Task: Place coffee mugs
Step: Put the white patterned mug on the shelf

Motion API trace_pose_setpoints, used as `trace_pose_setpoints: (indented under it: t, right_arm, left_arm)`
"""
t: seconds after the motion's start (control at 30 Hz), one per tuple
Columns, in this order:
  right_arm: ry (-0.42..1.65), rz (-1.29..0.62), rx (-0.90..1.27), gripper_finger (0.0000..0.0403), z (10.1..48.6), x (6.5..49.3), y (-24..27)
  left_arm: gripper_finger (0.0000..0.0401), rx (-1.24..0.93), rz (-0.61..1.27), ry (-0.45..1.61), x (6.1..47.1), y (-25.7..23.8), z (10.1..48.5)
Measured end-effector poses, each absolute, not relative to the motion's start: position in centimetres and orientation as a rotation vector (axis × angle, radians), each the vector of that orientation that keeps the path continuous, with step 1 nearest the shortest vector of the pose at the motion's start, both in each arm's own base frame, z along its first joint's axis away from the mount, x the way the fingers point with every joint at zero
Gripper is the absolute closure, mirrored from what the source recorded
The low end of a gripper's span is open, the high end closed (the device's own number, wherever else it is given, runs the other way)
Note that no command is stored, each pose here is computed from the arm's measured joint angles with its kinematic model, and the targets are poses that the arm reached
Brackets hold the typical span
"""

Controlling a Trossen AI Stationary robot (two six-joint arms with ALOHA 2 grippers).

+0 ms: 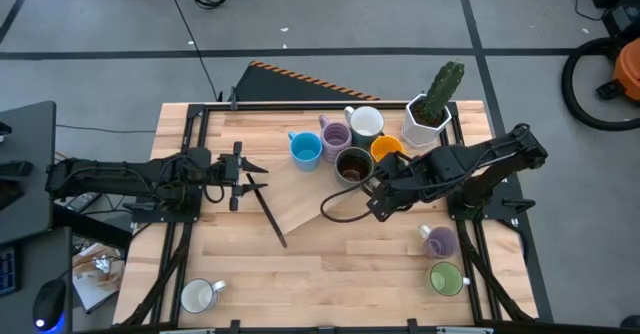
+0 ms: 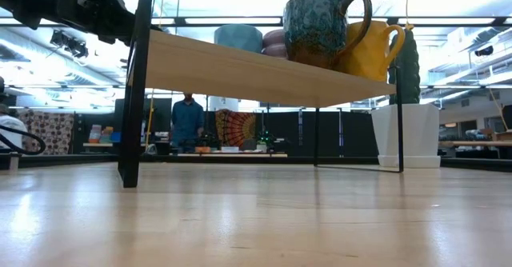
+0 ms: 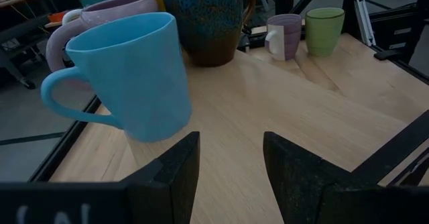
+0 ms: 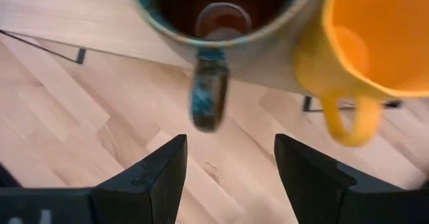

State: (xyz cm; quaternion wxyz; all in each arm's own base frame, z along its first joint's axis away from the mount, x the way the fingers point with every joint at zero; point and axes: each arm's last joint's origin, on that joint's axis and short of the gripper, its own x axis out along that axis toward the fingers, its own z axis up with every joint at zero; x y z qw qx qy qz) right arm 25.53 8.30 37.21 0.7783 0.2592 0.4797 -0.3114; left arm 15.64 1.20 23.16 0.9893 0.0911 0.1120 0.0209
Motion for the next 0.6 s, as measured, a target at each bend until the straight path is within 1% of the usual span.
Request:
trace_pose_setpoints:
  t: [0.1,0.23,0.6]
  right_arm:
    - [1.033,-0.706,0.548,0.0172,37.6,24.5,8.2]
    - [0.991,-0.798,0.521,0.0172,37.9,23.6,7.8]
    - [1.048,-0.802,0.536,0.0182,37.1,22.5,6.6]
  left_arm:
    - [0.0229,0.183,0.042,0.225,15.6,1.2,23.2]
    - [0.0229,0.182,0.042,0.226,15.6,1.2,23.1]
    - [0.0229,0.176,0.041,0.239,15.6,1.2,23.0]
